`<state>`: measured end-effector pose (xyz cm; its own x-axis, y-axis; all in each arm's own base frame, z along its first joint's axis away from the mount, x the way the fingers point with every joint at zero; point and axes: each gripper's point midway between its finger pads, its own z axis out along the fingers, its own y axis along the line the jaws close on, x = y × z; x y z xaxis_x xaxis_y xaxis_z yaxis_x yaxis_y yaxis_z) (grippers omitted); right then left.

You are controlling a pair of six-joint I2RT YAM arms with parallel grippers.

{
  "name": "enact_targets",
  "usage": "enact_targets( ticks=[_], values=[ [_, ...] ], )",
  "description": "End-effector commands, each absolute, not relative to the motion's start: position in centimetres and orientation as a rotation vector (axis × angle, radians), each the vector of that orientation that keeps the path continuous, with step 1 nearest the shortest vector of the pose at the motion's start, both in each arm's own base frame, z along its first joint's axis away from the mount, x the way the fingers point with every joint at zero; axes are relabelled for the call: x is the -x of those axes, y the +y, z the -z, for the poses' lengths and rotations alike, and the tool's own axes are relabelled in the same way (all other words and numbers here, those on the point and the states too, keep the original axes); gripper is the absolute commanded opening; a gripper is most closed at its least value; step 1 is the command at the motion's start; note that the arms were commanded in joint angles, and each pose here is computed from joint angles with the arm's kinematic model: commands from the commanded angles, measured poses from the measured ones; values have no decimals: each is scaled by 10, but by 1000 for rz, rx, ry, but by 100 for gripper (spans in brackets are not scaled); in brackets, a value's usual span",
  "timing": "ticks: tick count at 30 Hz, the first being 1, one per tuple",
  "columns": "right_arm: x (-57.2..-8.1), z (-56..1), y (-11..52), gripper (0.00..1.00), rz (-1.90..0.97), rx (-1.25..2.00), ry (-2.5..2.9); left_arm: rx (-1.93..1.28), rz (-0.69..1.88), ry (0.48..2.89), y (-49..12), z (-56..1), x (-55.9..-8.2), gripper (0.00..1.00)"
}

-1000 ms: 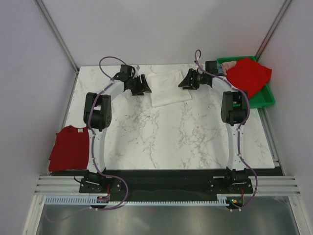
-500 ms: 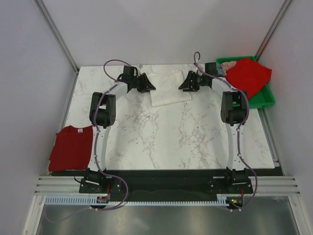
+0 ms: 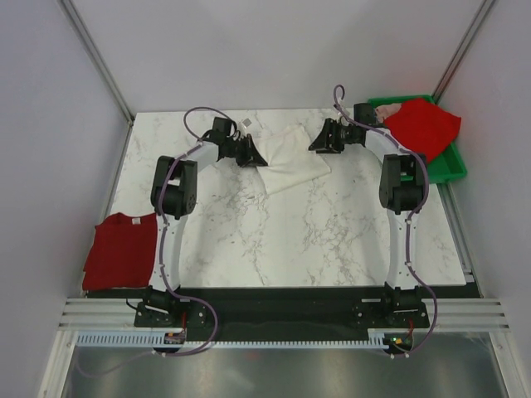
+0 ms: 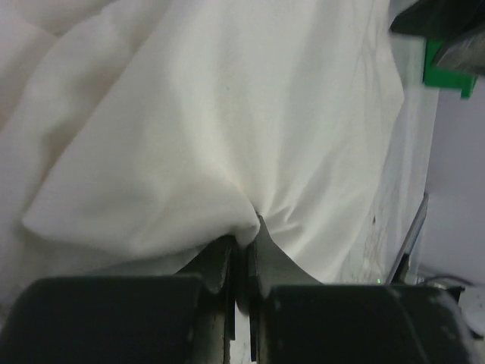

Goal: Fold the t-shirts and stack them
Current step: Neatly place the folded tshirt to the corner

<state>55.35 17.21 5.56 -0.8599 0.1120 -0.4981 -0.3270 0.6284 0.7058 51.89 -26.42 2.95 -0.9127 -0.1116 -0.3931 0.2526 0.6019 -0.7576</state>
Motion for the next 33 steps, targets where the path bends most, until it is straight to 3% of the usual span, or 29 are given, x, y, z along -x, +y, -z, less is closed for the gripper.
enact_targets(
  ticks=[1, 4, 13, 33],
  values=[
    [-559, -123, 138, 59, -1075, 229, 2226, -284, 1319, 2511, -244, -67, -459, 2],
    [-557, -137, 114, 59, -1036, 196, 2213, -294, 1315, 2653, -211, -69, -404, 2],
    [-543, -155, 89, 59, -973, 186, 2211, -578, 966, 2791, -126, -101, -299, 2],
    [-535, -167, 93, 59, -1012, 175, 2195, -569, 299, 2854, 19, -166, -191, 2]
  ],
)
